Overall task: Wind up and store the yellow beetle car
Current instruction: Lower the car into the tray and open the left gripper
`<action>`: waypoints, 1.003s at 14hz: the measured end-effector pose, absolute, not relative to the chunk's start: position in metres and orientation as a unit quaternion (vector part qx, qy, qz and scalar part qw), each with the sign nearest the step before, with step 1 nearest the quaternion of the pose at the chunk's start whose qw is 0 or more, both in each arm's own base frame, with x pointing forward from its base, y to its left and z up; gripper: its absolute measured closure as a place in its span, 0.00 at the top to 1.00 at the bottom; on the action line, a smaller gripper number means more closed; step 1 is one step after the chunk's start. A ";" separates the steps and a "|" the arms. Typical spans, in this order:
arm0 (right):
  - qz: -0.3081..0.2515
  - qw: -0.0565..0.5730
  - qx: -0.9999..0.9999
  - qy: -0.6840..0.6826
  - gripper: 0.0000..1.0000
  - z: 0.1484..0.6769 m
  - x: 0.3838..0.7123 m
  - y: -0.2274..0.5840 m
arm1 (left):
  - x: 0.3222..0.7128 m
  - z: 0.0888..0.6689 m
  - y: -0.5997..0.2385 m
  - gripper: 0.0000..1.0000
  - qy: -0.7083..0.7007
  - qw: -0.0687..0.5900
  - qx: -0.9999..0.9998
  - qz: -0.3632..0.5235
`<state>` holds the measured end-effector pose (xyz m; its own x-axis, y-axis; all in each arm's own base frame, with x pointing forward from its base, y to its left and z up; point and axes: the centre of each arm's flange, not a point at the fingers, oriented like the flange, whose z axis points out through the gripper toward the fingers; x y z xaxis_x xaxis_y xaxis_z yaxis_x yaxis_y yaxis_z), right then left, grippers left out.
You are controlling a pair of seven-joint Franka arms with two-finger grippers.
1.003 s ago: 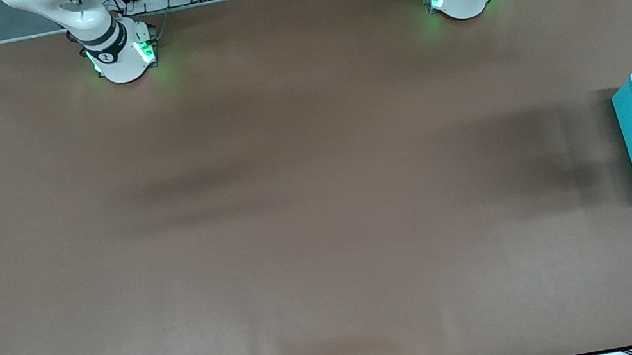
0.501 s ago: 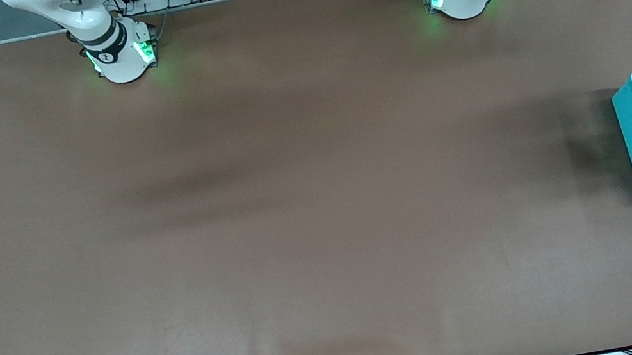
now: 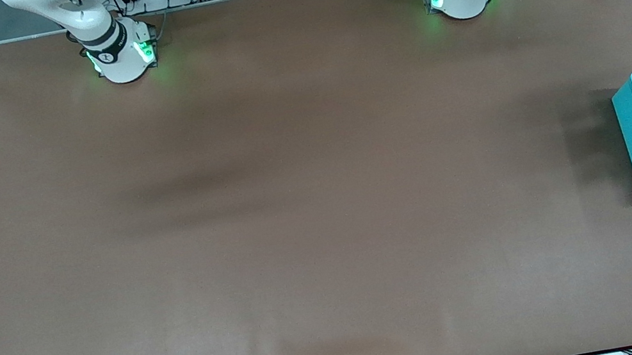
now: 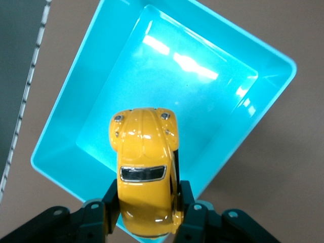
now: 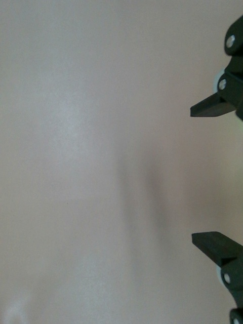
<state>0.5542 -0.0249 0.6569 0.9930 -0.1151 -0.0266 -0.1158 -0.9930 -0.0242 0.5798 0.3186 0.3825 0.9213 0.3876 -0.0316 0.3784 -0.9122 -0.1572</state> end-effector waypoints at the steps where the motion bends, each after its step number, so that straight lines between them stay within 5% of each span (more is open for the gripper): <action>1: 0.013 0.013 -0.998 0.058 1.00 0.657 0.554 -0.025 | 0.578 0.376 0.327 0.49 -0.174 0.071 -0.982 0.030; 14: 0.013 0.013 -0.998 0.058 1.00 0.656 0.554 -0.025 | 0.566 0.252 0.378 0.49 0.024 0.019 -0.999 0.034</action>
